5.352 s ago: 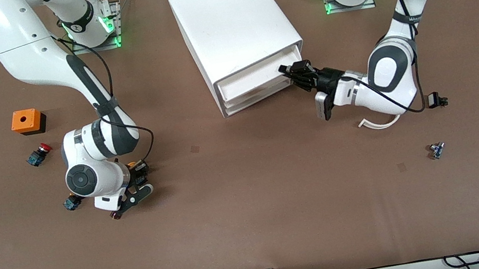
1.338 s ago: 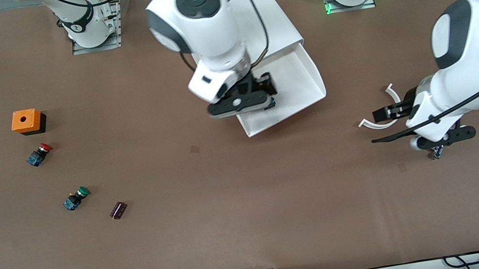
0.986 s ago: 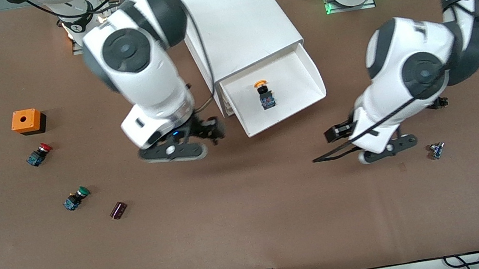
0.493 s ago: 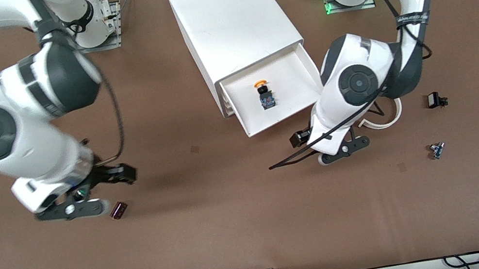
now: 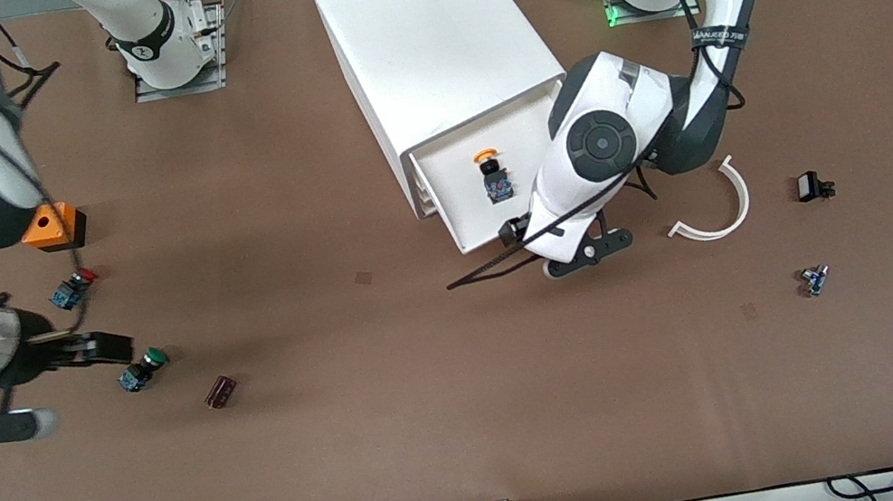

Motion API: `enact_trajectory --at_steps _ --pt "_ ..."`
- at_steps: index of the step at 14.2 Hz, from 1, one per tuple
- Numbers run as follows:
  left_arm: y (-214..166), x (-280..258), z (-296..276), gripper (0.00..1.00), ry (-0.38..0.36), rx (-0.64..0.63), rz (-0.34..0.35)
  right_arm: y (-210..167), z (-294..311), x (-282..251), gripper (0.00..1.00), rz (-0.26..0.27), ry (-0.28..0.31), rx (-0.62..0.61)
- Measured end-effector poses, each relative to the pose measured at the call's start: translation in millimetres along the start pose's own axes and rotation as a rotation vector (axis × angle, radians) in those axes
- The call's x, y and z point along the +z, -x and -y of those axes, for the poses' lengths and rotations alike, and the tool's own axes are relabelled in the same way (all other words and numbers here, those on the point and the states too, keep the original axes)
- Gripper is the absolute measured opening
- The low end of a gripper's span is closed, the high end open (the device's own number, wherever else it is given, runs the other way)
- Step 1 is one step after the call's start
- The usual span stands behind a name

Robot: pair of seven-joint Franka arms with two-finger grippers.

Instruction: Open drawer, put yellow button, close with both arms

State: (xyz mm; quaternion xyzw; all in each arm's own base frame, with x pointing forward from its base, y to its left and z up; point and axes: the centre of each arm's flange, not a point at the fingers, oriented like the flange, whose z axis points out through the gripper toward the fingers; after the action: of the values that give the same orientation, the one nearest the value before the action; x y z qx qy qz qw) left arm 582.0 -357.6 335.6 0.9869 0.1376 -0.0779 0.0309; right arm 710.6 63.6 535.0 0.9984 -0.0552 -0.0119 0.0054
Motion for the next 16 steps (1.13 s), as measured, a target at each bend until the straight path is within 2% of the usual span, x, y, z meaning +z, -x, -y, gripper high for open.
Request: enact_trajectory --at_steps 3,7,11,16 --pt "26.5 5.4 -7.7 1.00 -0.009 0.032 0.026 13.2 -51.8 -22.2 1.00 0.007 -0.013 0.029" --pt "64.4 11.4 -11.9 1.00 -0.015 0.059 0.076 42.9 -97.7 -58.9 1.00 -0.014 0.011 -0.027" --pt "90.2 13.0 -10.8 1.00 -0.012 0.044 0.170 64.2 -109.5 -73.7 1.00 -0.013 0.011 -0.050" --pt "104.2 15.7 -13.9 1.00 -0.024 0.056 0.208 80.2 -111.9 -68.3 1.00 0.013 0.011 -0.058"
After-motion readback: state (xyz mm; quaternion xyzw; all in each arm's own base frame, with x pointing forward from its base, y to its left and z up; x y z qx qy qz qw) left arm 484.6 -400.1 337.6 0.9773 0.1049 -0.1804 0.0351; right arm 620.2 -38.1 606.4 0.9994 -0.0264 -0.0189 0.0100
